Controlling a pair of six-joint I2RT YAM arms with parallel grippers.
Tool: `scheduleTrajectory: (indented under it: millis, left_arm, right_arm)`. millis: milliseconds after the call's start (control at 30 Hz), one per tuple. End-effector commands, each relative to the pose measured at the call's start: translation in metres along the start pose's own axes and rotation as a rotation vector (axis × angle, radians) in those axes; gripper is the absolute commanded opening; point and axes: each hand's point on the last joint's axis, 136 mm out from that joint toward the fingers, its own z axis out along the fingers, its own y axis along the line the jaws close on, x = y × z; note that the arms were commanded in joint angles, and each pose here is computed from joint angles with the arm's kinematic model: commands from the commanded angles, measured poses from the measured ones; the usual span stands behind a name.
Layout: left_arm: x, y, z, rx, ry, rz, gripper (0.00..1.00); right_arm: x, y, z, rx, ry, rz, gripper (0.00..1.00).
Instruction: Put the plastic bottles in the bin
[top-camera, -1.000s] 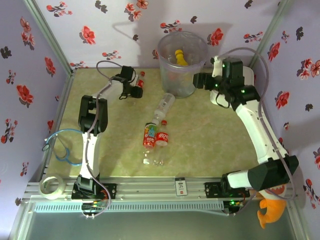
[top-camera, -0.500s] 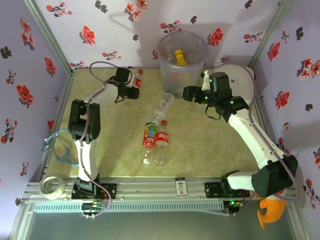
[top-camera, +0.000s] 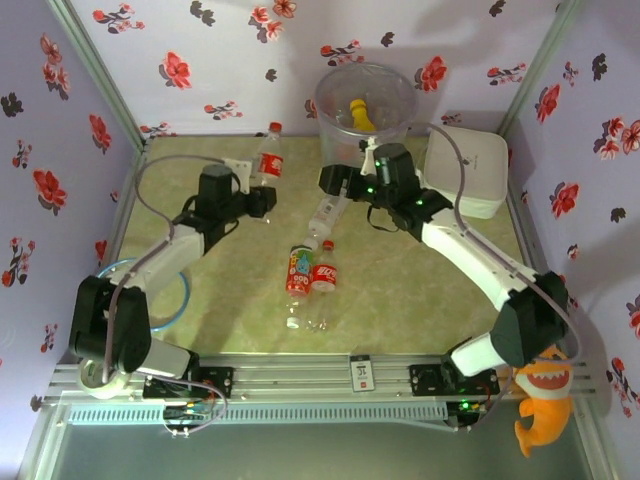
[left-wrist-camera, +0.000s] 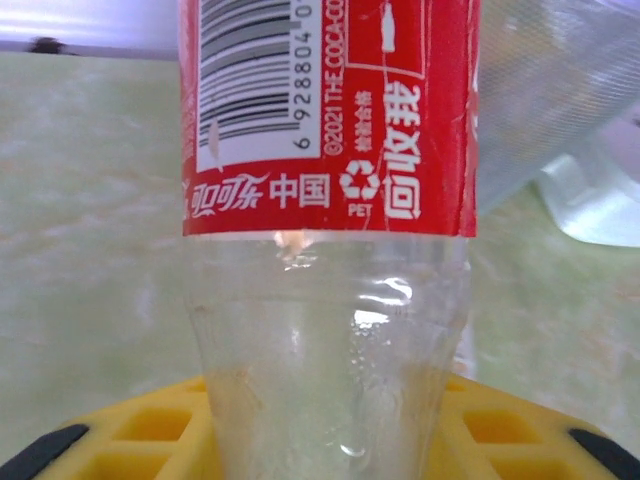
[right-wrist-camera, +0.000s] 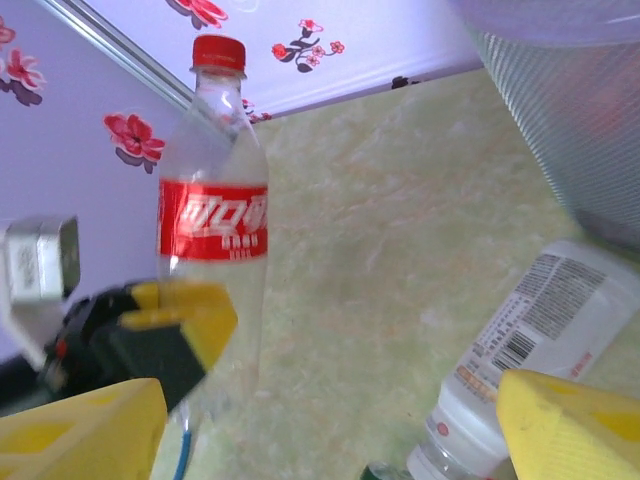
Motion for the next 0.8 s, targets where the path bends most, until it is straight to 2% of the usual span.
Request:
scheduleTrajectory:
  millis: [0,300,467,633,767]
  left_arm:
    - [-0.017,-0.037,-0.015,0.147,-0.142,-0.06,0.09]
    - [0.005,-0.072,-0.017,0.247,-0.146,-0.067,0.09]
    - [0.012,-0.082,-0.012,0.275,-0.126,-0.062,0.1]
    - [0.012,-0.089,-0.01,0.293,-0.12,-0.057,0.1]
    - [0.015,-0.091,-0.006,0.292,-0.106,-0.048,0.1]
  right_arm:
    - [-0.018,0.026,0.012,-0.074,-0.039,0.005,0.89]
    - [0.017,0.038,0.063,-0.133,0.09,-0.026,0.91]
    - [0.028,0.042,0.079,-0.173,0.123,-0.032,0.89]
    - [0.036,0.03,0.089,-0.139,0.141,-0.03,0.85]
    - [0.039,0.029,0.093,-0.141,0.156,-0.03,0.85]
